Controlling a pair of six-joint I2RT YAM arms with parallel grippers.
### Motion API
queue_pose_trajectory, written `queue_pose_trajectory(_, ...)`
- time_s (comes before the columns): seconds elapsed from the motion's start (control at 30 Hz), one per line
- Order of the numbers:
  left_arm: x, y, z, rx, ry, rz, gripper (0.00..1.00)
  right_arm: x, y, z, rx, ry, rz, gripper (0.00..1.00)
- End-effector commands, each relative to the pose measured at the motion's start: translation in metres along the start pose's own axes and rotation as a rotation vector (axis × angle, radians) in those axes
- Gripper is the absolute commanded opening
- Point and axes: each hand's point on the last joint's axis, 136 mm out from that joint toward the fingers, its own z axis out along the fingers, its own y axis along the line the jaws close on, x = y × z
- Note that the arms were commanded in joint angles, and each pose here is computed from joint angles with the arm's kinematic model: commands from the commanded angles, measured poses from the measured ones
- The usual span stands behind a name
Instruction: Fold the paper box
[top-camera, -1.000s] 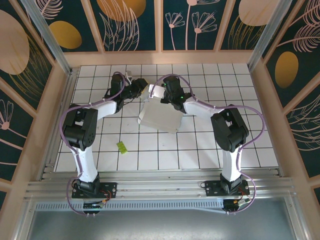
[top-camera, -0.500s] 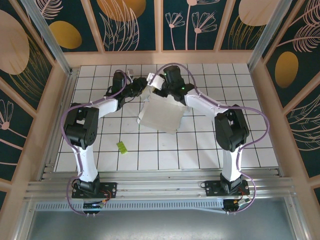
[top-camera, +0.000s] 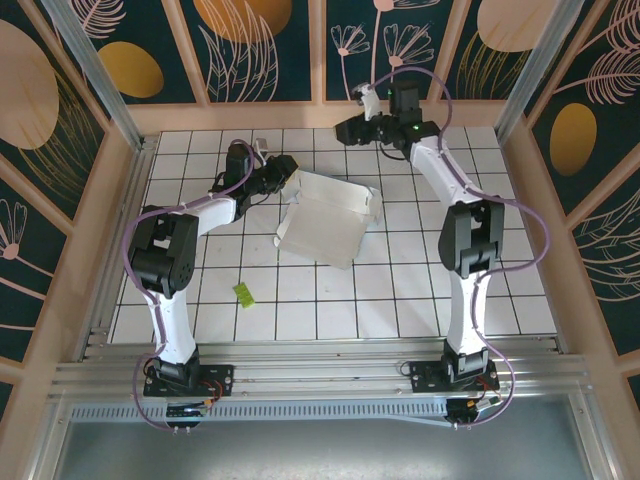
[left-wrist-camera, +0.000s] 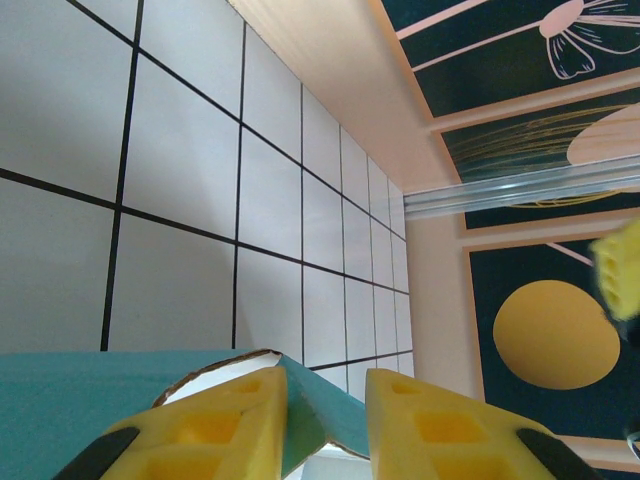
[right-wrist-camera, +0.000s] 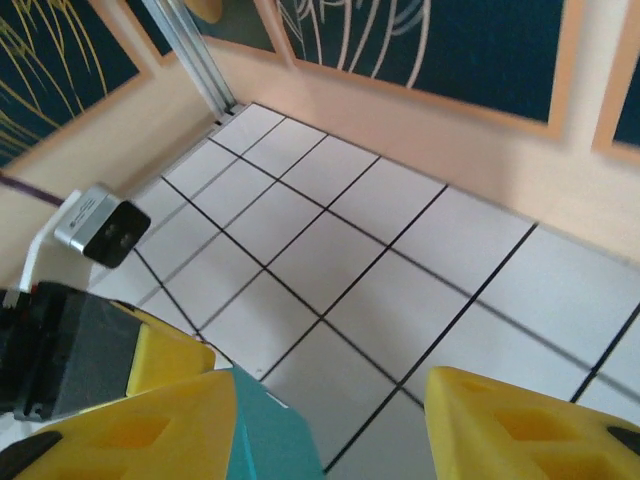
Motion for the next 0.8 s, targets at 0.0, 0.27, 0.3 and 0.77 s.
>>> queue_pose_trajectory(0.0, 0.015, 0.023, 0.006, -0.07, 0.044, -0.045, 0.27, 0.042, 0.012, 0.015, -0.18, 0.179, 0.328, 0.55)
queue_pose_trajectory(0.27, 0.016, 0.025, 0.006, -0.075, 0.04, -0.046, 0.27, 0.085, 0.021, 0.031, -0.31, 0.299, 0.4, 0.66)
queue_pose_trajectory(0.3, 0.016, 0.024, 0.006, -0.074, 0.041, -0.044, 0.27, 0.089, 0.021, 0.031, -0.317, 0.305, 0.403, 0.66)
queue_pose_trajectory(0.77, 0.014, 0.022, 0.006, -0.074, 0.035, -0.044, 0.27, 0.123, 0.022, 0.042, -0.351, 0.375, 0.433, 0.64)
